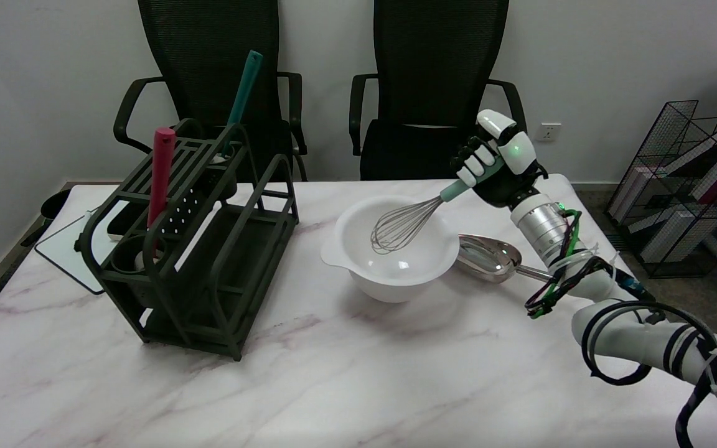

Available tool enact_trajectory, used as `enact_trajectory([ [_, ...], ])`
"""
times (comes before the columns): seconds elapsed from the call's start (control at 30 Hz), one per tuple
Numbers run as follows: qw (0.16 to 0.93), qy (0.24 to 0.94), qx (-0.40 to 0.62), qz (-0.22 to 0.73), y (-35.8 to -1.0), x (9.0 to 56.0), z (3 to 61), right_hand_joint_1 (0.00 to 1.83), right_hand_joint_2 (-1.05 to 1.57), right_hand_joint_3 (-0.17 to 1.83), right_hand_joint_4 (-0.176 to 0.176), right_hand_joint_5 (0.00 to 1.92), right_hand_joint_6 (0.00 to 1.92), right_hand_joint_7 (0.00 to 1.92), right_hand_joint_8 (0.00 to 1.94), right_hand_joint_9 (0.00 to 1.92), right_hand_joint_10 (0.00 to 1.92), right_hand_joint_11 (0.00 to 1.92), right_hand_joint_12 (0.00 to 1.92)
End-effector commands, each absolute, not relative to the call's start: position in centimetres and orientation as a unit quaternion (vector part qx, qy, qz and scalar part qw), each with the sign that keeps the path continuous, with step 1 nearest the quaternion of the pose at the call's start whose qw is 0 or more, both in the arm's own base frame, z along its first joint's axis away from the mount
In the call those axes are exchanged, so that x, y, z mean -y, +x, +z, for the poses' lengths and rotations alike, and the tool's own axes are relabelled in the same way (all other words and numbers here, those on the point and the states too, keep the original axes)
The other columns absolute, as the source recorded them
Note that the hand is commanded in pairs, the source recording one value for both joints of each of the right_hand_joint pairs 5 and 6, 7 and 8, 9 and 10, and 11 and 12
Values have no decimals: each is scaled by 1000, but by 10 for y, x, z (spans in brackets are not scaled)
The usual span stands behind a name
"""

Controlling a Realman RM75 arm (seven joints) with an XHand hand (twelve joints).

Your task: Place the whisk into the mixing bowl.

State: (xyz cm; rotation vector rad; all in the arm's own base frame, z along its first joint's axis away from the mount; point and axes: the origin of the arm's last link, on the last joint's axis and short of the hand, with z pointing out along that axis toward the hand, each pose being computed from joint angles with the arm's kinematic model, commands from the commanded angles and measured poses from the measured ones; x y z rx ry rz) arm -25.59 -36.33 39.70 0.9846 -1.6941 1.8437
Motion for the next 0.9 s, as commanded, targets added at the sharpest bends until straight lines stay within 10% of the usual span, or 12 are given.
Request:
enact_trajectory([
  [0.03,270,357,607,657,-273,372,426,1064,1103,749,0,1920,1920,1920,1920,1920,1920,1920,1920],
  [0.63,241,331,627,663,-291,371,401,887,1395,671,0,1896,1896,1901,1901,1847,1847,1779,1779],
  [0.9,224,341,626,664,-287,370,395,1005,683,914,0,1154,1154,1428,1428,1391,1391,1221,1221],
])
